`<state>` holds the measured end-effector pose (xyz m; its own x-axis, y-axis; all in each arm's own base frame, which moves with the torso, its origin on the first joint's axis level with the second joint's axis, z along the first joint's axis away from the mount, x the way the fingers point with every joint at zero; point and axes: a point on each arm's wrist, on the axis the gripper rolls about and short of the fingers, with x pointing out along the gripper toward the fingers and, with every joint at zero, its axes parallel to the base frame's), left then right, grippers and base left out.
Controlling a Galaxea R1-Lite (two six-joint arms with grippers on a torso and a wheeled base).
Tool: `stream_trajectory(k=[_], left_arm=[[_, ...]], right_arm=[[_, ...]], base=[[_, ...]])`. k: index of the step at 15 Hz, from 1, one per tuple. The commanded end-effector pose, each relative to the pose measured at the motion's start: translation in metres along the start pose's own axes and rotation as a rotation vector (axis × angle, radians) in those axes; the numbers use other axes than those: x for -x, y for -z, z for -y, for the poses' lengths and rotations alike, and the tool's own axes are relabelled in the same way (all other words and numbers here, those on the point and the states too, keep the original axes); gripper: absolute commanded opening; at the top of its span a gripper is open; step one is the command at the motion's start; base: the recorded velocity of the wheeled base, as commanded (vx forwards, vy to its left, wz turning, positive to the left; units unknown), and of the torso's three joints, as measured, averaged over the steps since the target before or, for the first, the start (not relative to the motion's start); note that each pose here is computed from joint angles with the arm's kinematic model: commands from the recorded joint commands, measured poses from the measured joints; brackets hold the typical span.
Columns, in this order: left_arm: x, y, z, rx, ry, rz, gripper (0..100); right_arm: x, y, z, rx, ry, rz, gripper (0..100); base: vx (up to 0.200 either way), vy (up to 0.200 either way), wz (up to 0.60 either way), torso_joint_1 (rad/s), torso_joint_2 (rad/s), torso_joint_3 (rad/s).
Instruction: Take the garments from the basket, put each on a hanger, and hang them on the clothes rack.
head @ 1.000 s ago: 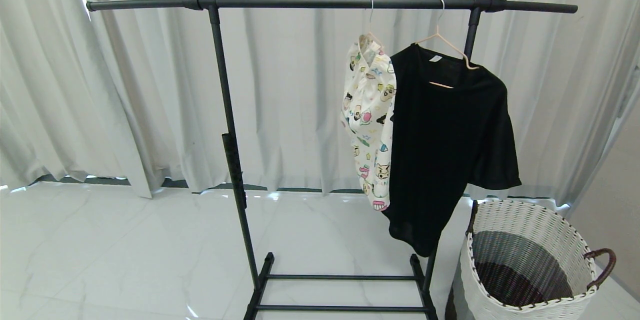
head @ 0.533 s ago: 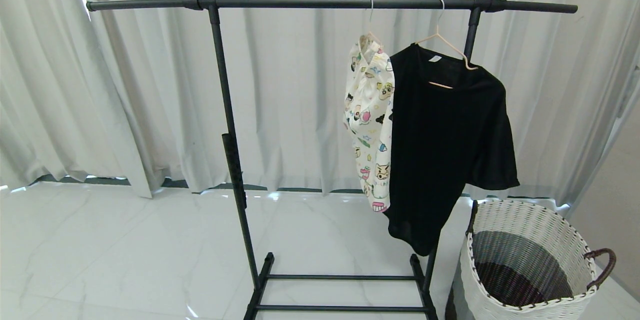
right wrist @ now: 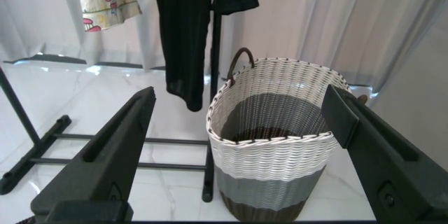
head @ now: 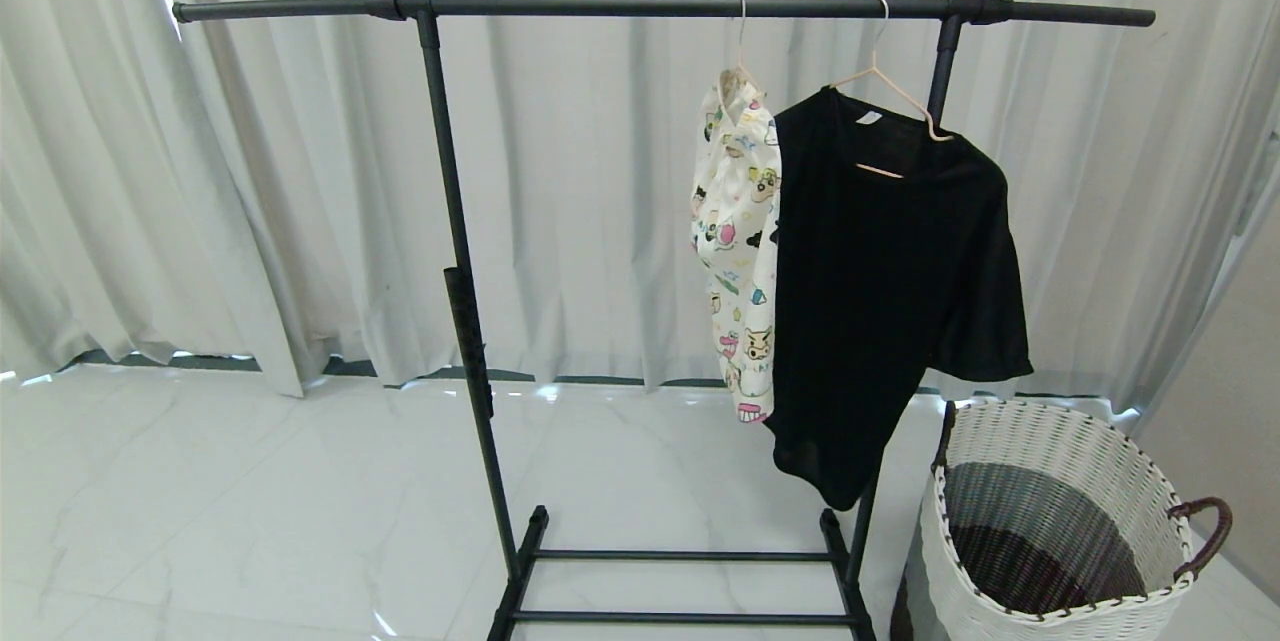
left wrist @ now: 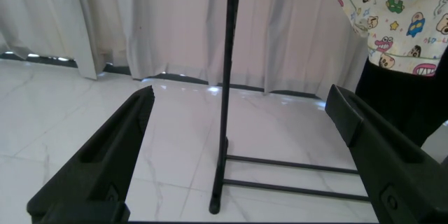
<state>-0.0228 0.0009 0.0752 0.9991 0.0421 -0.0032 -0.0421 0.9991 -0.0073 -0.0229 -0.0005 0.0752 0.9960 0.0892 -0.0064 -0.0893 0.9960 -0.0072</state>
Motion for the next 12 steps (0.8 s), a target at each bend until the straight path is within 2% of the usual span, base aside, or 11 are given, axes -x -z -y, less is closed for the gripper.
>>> stream_trajectory(k=[1, 12], left_arm=[[0.0001, -0.0004, 0.0000, 0.000, -0.001, 0.002, 100], [0.0000, 0.0000, 0.0000, 0.000, -0.001, 0.000, 100]], right_arm=[[0.0000, 0.0001, 0.0000, 0.000, -0.001, 0.000, 100], [0.0000, 0.0001, 0.0000, 0.008, -0.001, 0.000, 100]], base=[[0.000, 0.000, 0.00, 0.000, 0.00, 0.000], [0.000, 0.000, 0.00, 0.000, 0.00, 0.000]])
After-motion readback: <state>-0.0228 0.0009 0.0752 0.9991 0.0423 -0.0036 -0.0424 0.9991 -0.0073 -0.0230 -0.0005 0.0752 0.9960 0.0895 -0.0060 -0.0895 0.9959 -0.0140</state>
